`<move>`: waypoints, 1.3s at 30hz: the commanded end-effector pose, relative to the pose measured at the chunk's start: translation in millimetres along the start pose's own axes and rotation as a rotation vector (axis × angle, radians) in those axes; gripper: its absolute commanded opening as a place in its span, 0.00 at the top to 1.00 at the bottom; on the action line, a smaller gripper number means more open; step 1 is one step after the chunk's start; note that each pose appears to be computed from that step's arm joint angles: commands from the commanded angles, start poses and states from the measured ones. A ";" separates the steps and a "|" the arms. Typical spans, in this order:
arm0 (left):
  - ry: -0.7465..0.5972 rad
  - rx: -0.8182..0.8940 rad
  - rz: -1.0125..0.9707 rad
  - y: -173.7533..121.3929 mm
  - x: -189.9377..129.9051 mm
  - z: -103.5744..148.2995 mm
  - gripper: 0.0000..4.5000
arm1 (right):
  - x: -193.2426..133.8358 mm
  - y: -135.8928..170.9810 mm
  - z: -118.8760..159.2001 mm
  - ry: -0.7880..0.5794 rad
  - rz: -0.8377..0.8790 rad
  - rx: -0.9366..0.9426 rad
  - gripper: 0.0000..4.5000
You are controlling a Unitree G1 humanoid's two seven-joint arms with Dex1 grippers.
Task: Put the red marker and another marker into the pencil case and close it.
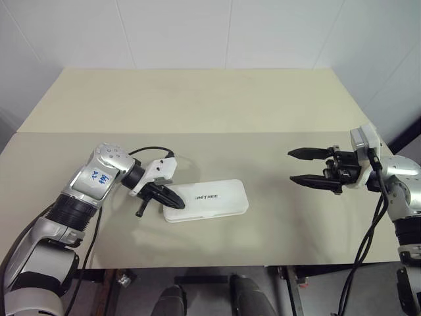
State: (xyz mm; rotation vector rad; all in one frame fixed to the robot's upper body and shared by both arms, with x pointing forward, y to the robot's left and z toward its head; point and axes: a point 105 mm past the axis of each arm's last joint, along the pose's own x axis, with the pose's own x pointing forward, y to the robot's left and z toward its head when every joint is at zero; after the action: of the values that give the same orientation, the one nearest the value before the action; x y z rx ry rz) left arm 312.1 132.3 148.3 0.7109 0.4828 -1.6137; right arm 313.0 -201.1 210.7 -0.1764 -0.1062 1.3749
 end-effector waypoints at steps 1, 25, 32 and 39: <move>0.061 -0.003 -0.026 -0.5 7.7 -10.2 0.98 | 0.0 6.5 7.1 -0.007 0.079 -0.043 0.00; -0.294 -0.067 0.279 31.9 -23.8 23.8 0.80 | -0.5 7.0 9.6 0.005 0.094 -0.059 0.00; -0.504 -0.094 0.397 17.4 -58.7 44.8 0.31 | 1.6 -1.2 10.9 0.012 0.081 -0.065 0.00; -0.566 -0.076 0.422 -5.8 -67.2 52.6 0.01 | 7.8 -9.9 11.6 0.010 0.076 -0.077 0.00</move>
State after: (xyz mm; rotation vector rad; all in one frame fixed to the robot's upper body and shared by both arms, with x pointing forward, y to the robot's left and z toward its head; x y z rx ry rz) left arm 311.2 144.7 214.9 0.2230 0.0463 -1.3047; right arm 329.1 -195.6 217.7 -0.2183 -0.1175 1.3749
